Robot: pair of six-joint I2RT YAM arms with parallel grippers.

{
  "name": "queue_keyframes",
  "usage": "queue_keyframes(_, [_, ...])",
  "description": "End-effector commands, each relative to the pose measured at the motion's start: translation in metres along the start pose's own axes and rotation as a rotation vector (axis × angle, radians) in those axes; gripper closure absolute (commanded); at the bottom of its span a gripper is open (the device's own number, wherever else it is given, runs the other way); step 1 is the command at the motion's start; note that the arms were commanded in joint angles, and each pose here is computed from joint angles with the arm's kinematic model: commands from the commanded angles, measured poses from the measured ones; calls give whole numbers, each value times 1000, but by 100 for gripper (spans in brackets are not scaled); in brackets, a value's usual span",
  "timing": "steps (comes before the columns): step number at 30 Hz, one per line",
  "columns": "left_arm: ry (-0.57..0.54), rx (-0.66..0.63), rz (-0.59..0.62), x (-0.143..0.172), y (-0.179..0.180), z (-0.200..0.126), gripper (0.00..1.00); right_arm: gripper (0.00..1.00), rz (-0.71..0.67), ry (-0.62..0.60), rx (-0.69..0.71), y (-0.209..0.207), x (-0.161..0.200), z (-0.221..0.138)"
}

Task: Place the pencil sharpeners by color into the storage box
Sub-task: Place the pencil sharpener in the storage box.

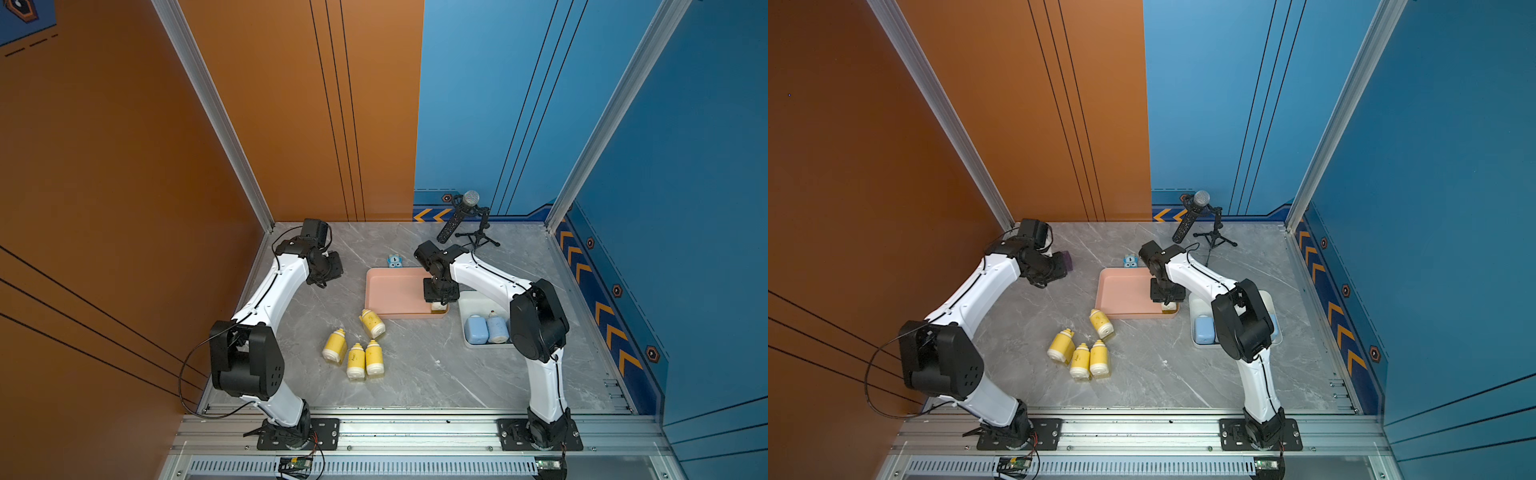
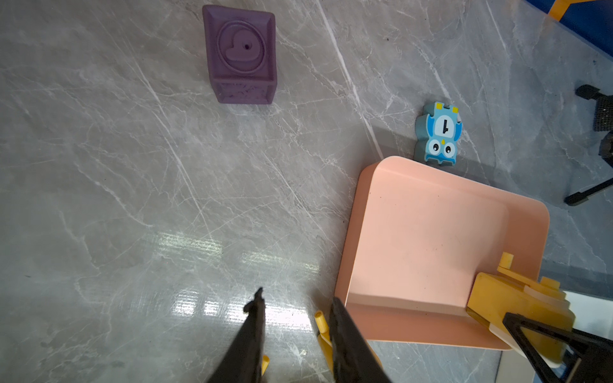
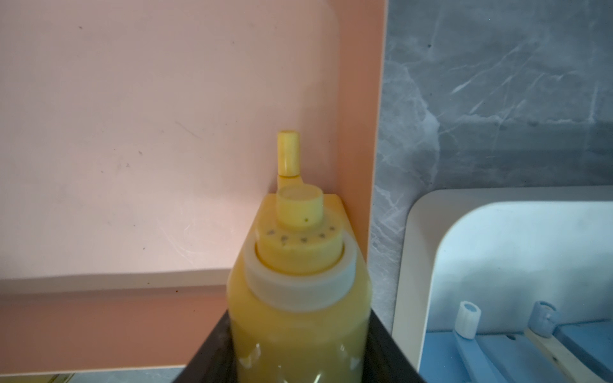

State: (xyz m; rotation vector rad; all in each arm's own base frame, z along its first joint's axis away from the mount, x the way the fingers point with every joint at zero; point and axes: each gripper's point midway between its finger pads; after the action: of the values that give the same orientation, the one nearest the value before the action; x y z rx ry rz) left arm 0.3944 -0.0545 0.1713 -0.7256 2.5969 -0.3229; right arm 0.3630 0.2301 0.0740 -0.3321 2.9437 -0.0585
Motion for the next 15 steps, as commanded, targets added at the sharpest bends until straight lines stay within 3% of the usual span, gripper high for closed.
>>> queue_keyframes(1, [14,3,-9,4,1,2,66,64,5,18,10,-9,7,-6])
queue_keyframes(15, [13,4,-11,3,2,2,66,44,-1,40,27,-11,8,5])
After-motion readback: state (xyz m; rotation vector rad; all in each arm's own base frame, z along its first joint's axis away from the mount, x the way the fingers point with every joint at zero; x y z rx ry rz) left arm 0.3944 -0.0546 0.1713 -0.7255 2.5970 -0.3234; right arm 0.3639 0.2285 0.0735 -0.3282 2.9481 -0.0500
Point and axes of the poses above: each gripper's point midway between its finger pads, its own z axis out along the fingers, its own y axis along the line the jaws close on, x = y × z, and after that the axes turned 13 degrees about -z, right-handed
